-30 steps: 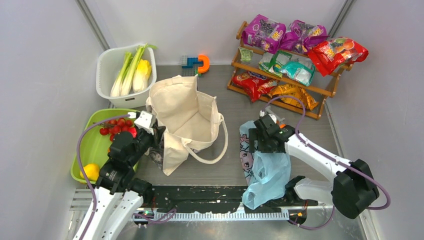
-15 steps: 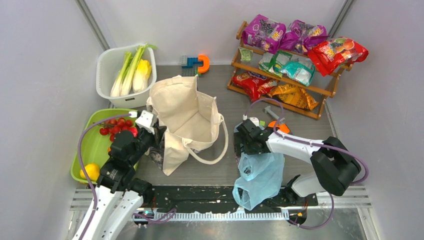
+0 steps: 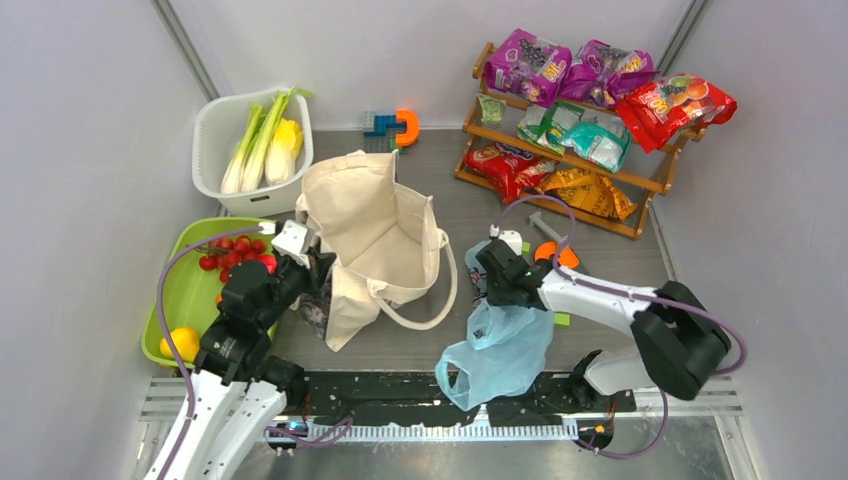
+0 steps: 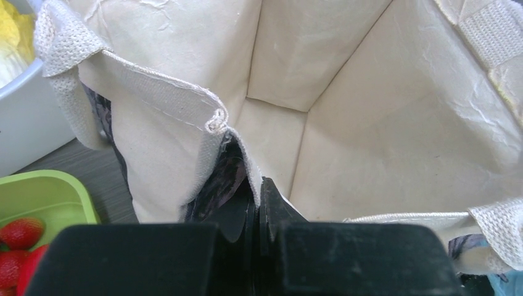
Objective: Untie the knot of the grocery bags and take out the mixed food
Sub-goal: Pick up the takeout bag at the center of the board, then place the takeout bag at the takeout bag.
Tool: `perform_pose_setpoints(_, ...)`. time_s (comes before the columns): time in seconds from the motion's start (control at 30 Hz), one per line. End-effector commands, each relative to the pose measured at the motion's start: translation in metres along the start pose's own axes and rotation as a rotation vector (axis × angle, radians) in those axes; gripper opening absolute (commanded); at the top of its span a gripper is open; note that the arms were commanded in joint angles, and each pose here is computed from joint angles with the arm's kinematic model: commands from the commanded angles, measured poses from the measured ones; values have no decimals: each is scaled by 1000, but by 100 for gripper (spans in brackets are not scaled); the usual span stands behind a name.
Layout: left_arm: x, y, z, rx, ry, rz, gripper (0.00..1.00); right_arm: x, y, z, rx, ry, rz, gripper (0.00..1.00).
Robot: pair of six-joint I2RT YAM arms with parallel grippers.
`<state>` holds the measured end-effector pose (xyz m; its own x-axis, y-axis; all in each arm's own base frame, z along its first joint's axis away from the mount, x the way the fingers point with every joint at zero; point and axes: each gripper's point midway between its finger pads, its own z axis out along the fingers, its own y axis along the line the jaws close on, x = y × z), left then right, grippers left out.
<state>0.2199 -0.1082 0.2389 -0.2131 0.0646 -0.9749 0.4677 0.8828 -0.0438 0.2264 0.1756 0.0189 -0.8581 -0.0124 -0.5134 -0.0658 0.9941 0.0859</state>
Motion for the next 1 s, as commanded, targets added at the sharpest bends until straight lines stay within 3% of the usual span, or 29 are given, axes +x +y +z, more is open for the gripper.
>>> perform_pose_setpoints(0.0, 15, -15, 1, 70, 64, -76, 0, -52, 3, -46, -36, -193, 71, 5)
perform_pose_setpoints(0.2, -11, -38, 3, 178, -12, -212, 0, -161, -10, -181, -88, -635, 113, 5)
perform_pose_setpoints(0.3, -21, -41, 1, 182, -16, -268, 0, -210, 7, -269, -261, -892, 110, 5)
perform_pose_setpoints(0.47, -30, -37, -3, 142, -11, -313, 0, -265, 53, -386, -447, -1251, -12, 5)
perform_pose_setpoints(0.63, -24, -22, -3, 48, 19, -321, 0, -299, 92, -487, -602, -1516, -80, 5)
perform_pose_setpoints(0.8, -26, -23, -4, 55, 4, -323, 0, -308, 139, -521, -741, -1652, -143, 5)
perform_pose_setpoints(0.97, -25, -22, -5, 47, -1, -331, 0, -299, 194, -472, -864, -1555, -197, 5)
